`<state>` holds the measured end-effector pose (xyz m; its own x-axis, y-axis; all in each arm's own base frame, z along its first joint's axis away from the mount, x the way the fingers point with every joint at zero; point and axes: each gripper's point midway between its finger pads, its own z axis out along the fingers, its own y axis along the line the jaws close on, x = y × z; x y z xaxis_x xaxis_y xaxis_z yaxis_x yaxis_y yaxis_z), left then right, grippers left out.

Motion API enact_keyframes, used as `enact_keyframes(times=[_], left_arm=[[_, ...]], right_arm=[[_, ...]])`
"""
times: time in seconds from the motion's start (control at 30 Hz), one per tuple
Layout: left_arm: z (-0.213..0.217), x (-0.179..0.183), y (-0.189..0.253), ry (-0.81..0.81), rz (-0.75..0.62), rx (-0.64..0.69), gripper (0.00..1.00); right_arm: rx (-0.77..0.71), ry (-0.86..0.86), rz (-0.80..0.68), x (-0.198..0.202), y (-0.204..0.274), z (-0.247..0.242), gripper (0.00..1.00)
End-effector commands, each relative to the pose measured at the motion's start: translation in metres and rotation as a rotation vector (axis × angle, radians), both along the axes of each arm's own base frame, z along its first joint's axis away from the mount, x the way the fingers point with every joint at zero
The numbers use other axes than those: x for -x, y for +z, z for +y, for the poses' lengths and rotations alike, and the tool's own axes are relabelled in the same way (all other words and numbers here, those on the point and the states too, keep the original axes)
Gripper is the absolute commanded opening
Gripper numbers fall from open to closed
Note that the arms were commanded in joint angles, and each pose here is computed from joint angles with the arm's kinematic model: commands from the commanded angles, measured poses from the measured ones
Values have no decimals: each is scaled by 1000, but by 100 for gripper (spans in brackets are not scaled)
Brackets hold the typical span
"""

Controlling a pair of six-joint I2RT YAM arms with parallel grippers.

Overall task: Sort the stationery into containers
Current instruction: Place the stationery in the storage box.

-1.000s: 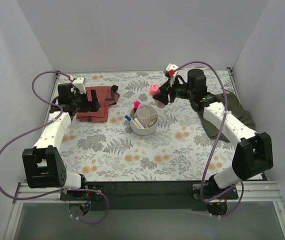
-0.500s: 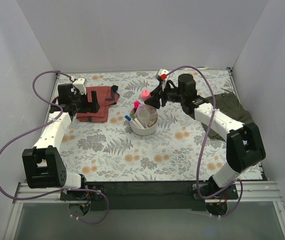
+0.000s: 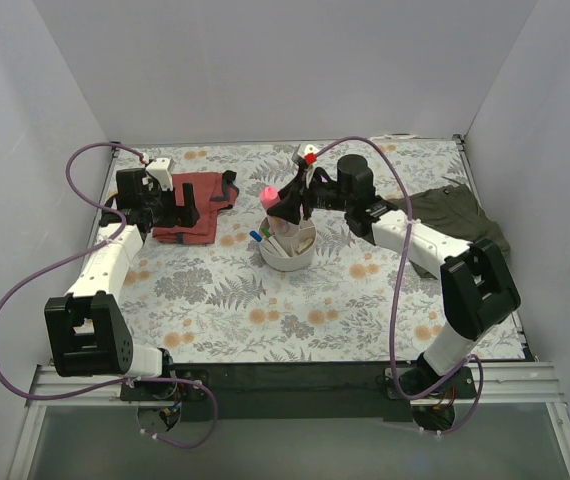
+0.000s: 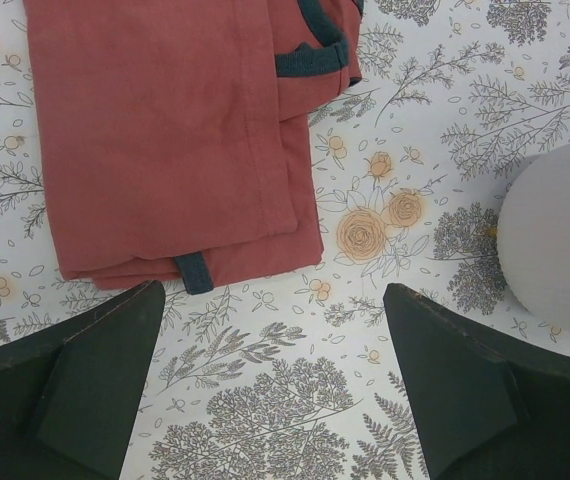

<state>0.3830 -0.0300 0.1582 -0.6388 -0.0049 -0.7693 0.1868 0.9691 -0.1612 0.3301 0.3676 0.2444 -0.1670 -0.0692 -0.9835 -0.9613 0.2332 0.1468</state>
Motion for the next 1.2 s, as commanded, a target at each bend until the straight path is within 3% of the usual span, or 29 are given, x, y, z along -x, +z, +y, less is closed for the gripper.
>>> enact_keyframes(times=[0.0, 0.83, 0.97, 1.0, 1.07, 1.1, 1.17], left_arm=[[2, 2, 6, 1, -17, -17, 93], [-1, 1, -4, -3, 14, 1, 93], [0, 1, -5, -1, 17, 2, 93], [0, 1, -7, -2, 20, 1, 93], [0, 1, -7, -1, 19, 2, 93], [0, 1, -8, -1, 22, 2, 93], [-1, 1, -7, 1, 17, 4, 93]], right_arm=[[-56, -4, -68, -9, 18, 5, 1], [-16, -60, 7, -16, -20, -1, 2], [-3, -71, 12, -17, -27, -3, 12], [-1, -73, 12, -16, -28, -3, 24], [-3, -82, 7, -18, -26, -5, 34], [-4, -86, 2, -19, -24, -5, 51], [-10, -89, -10, -19, -19, -5, 60]])
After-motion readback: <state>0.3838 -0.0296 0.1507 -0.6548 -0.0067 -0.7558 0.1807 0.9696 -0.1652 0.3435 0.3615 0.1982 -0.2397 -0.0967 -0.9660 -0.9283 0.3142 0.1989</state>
